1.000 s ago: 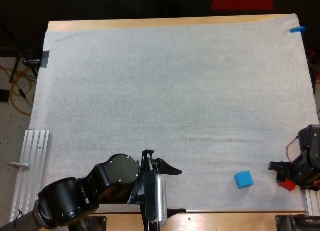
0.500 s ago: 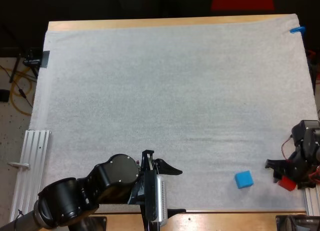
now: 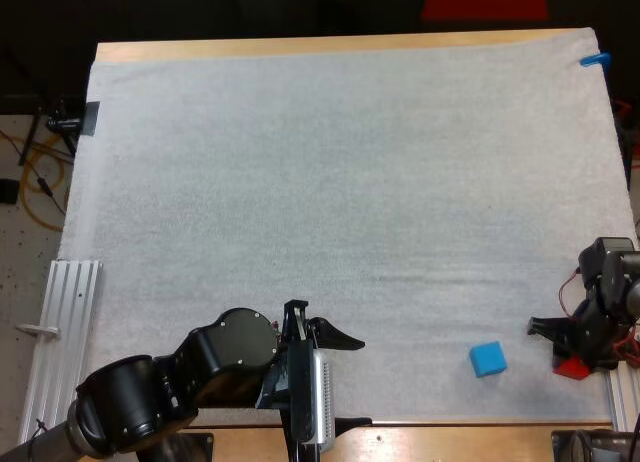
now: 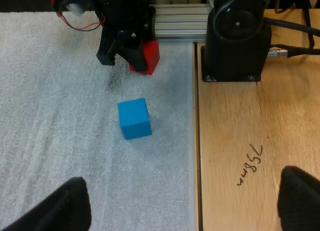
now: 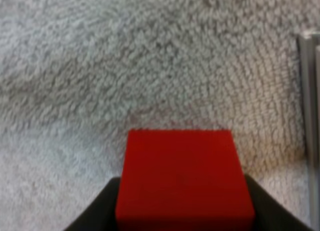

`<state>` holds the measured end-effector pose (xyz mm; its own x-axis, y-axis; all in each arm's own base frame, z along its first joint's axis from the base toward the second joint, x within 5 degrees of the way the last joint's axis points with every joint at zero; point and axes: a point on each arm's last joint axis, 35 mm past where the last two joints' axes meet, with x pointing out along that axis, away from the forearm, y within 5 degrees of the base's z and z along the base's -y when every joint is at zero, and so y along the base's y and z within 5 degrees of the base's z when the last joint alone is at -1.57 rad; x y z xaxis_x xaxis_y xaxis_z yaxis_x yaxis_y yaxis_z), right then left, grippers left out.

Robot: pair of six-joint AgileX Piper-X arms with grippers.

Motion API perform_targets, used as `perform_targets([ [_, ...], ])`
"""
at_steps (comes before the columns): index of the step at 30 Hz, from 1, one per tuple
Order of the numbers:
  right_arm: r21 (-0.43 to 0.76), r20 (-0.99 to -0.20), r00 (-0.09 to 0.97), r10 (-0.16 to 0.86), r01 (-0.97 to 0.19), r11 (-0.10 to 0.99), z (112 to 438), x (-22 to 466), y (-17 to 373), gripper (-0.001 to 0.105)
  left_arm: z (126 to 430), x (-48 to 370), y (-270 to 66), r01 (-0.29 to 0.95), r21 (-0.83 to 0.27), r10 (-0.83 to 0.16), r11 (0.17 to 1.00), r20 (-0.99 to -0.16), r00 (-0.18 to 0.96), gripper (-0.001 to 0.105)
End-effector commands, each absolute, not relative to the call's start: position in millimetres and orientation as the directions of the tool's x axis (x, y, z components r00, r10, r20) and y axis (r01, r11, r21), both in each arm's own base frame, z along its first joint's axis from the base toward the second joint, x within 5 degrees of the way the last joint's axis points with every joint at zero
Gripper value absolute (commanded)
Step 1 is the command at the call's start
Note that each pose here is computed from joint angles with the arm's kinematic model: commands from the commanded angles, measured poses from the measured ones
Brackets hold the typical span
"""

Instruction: Stack red cube on blue cube

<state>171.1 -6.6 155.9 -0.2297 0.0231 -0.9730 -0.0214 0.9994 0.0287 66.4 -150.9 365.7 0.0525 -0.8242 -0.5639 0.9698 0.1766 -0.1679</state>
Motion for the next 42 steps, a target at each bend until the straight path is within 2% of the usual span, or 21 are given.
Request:
perform_targets([
  [1, 0.036, -0.974, -0.226, 0.027, -0.035, 0.999, 156.9, 172.4, -6.8, 0.005, 369.8, 65.8, -150.5, 0.973, -0.154, -0.834, 0.172, -0.548, 0.061, 0.073],
  [3, 0.036, -0.973, -0.230, 0.027, -0.034, 0.999, 158.9, 171.9, -6.8, 0.000, 369.8, 65.8, -150.5, 0.973, -0.154, -0.834, 0.172, -0.548, 0.061, 0.073],
  [7, 0.034, -0.979, -0.204, 0.021, -0.062, 0.998, 173.6, 172.9, -7.0, 0.000, 369.8, 65.8, -150.5, 0.973, -0.154, -0.834, 0.172, -0.548, 0.061, 0.073],
  [16, 0.003, -1.000, -0.020, 0.001, -0.095, 0.996, 239.8, 161.1, -6.0, 0.000, 369.8, 65.8, -150.5, 0.973, -0.154, -0.834, 0.172, -0.548, 0.061, 0.073],
  [21, -0.007, -0.998, 0.058, 0.004, -0.194, 0.981, 258.8, 141.4, 9.6, 0.000, 369.8, 65.8, -150.5, 0.973, -0.154, -0.834, 0.172, -0.548, 0.061, 0.073],
  [28, -0.002, -0.993, 0.111, 0.031, -0.284, 0.959, 264.2, 133.6, 37.6, 0.000, 369.8, 65.8, -150.5, 0.973, -0.154, -0.834, 0.172, -0.548, 0.061, 0.073],
  [34, 0.022, -0.980, 0.176, 0.094, -0.376, 0.926, 264.9, 131.8, 70.7, 0.000, 369.8, 65.8, -150.5, 0.973, -0.154, -0.834, 0.172, -0.548, 0.061, 0.073],
  [42, 0.032, -0.997, 0.053, 0.063, -0.448, 0.893, 239.0, 140.5, 104.7, 0.000, 369.8, 65.8, -150.5, 0.973, -0.154, -0.834, 0.172, -0.548, 0.061, 0.073],
])
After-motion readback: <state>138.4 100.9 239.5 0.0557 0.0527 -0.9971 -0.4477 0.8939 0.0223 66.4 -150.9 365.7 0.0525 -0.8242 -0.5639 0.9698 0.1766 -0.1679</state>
